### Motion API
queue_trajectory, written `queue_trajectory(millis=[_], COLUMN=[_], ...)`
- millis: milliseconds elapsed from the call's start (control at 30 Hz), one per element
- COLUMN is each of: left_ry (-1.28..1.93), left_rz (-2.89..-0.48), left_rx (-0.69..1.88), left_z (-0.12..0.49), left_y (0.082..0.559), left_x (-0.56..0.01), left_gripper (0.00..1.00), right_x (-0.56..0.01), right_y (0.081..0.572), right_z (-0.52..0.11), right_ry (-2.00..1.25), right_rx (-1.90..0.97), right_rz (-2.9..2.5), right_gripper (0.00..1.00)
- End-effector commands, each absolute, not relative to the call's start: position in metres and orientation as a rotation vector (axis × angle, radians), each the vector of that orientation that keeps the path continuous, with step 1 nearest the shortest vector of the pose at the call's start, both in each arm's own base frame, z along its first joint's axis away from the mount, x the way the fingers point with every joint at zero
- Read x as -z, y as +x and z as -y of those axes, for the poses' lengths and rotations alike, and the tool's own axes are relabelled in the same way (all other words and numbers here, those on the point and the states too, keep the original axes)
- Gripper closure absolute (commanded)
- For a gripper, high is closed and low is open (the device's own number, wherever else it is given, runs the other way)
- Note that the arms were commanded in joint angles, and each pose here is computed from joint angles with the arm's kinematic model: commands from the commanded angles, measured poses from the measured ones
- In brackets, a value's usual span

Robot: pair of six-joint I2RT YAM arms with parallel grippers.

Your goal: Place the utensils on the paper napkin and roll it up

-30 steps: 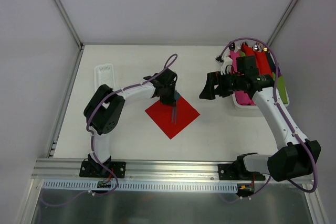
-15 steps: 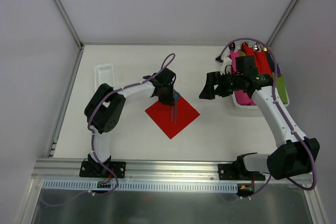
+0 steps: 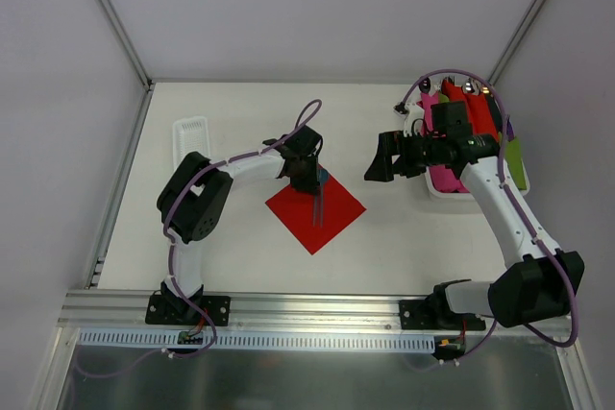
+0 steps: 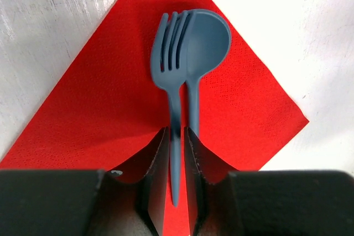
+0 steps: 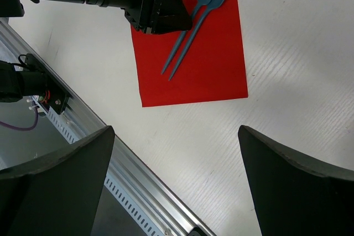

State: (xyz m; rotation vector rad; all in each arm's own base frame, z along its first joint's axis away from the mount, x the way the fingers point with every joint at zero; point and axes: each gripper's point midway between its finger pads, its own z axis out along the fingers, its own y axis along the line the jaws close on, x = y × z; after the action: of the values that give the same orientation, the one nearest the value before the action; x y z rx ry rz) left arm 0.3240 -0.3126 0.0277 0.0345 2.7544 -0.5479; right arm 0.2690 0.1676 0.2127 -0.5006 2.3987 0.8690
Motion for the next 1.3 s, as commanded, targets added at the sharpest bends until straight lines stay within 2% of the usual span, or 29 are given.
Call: queue_trajectory(millis=[0, 333, 500, 667, 767, 800, 867, 900, 967, 1033, 1167, 1267], left_ry=[0.007, -0.002, 0.004, -0.003, 0.031, 0.027, 0.024, 0.010, -0.009, -0.062, -0.171, -0.232], left_rz=[-2.709, -2.698, -2.610, -2.463, -2.423, -2.425, -2.422, -2.451, -2.406, -2.408, -2.334, -2.279], left_rx=[0.580, 0.594, 0.655, 0.703, 0.725, 0.722, 0.759, 0.765, 0.802, 0.839, 0.938, 0.959], left_z=[0.317, 0.318, 0.318, 0.298, 0.283, 0.277, 0.265, 0.257, 0.246, 0.231, 0.199, 0.178], left_y=[0.339, 0.339, 0.339, 0.335, 0.321, 0.317, 0.300, 0.291, 0.281, 0.276, 0.269, 0.270], left_x=[-0.042, -0.048, -0.091, -0.158, -0.176, -0.177, -0.180, -0.170, -0.185, -0.184, -0.205, -0.216], left_gripper=[0.82, 0.77, 0.70, 0.57, 0.59, 0.60, 0.61, 0.62, 0.62, 0.61, 0.59, 0.58], right_x=[-0.226, -0.225, -0.218, -0.197, -0.186, -0.181, -0.174, -0.169, -0.159, -0.148, -0.121, -0.108], right_y=[0.272, 0.271, 0.269, 0.269, 0.268, 0.268, 0.268, 0.262, 0.258, 0.241, 0.222, 0.203], right_z=[-0.170, -0.170, -0.170, -0.167, -0.169, -0.171, -0.175, -0.183, -0.189, -0.209, -0.235, -0.262], right_ry=[-0.509, -0.509, -0.529, -0.549, -0.579, -0.598, -0.632, -0.709, -0.802, -1.001, -1.291, -1.477], right_rx=[-0.892, -0.896, -0.907, -0.888, -0.895, -0.896, -0.888, -0.886, -0.811, -0.743, -0.521, -0.458], right_rz=[-2.365, -2.366, -2.378, -2.425, -2.436, -2.430, -2.419, -2.397, -2.379, -2.300, -2.190, -2.076], right_gripper=[0.01, 0.01, 0.01, 0.01, 0.12, 0.22, 0.33, 0.42, 0.53, 0.56, 0.56, 0.57])
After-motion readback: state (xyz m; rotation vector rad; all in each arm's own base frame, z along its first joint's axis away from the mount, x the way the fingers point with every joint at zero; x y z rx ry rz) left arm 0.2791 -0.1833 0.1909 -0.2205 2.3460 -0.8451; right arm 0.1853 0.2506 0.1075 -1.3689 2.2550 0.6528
